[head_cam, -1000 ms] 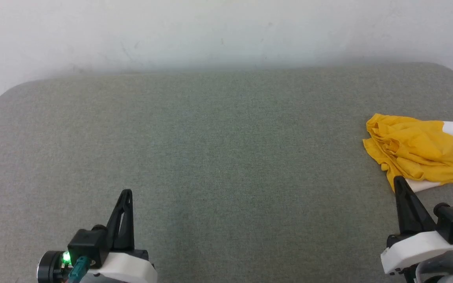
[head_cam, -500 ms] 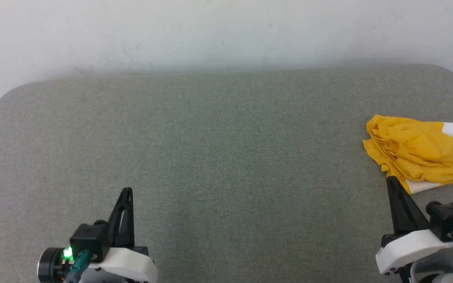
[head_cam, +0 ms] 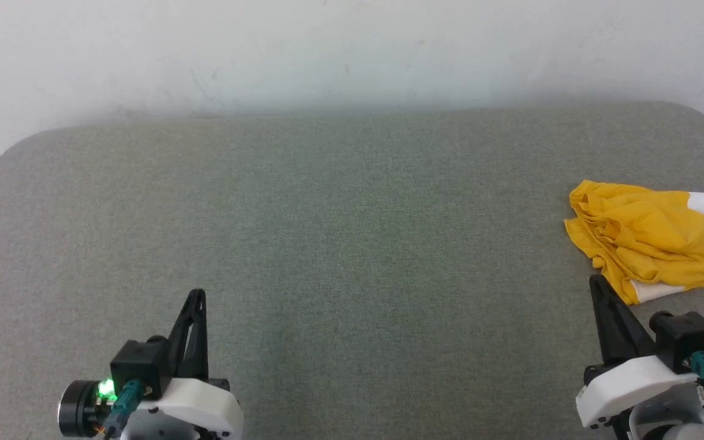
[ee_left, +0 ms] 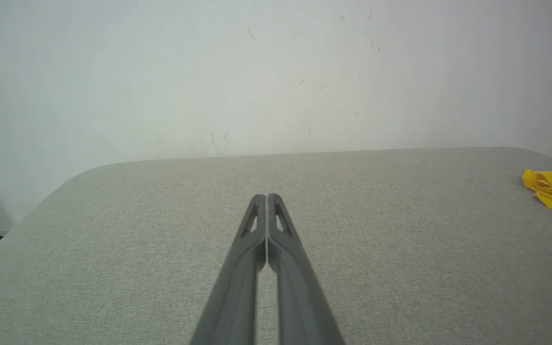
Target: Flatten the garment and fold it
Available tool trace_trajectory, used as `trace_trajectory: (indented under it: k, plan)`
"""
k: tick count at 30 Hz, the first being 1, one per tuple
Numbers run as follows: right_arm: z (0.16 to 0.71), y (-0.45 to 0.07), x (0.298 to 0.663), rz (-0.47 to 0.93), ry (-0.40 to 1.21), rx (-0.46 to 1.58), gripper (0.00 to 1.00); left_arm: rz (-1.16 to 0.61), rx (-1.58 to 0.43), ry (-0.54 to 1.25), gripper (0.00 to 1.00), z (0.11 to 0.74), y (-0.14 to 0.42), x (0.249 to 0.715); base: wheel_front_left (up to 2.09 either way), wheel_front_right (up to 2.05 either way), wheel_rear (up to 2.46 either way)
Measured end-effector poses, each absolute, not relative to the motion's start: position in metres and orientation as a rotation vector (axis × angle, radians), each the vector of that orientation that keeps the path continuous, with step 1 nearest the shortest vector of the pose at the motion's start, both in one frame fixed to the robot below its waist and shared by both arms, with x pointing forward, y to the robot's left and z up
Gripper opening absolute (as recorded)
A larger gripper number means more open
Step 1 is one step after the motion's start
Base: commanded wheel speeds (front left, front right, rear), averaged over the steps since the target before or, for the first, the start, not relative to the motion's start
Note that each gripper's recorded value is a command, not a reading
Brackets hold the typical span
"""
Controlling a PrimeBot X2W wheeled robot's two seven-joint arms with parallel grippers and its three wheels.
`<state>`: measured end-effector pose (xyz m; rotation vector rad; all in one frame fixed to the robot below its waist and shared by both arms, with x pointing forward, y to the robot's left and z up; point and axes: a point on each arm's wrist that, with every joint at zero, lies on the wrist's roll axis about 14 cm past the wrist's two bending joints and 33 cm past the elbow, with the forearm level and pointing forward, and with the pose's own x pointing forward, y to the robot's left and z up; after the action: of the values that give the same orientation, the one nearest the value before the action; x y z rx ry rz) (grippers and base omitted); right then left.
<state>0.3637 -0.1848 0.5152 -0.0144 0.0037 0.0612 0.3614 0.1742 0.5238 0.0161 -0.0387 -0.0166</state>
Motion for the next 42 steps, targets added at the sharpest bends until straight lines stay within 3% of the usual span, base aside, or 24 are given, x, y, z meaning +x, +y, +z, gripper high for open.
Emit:
trace_trajectory:
  k: [42]
  plan:
    - [0.52, -0.161, 0.368, 0.13, 0.025, -0.044, 0.0, -0.002, 0.049, 0.007, 0.0, 0.525, 0.178, 0.37, 0.0, 0.0, 0.0]
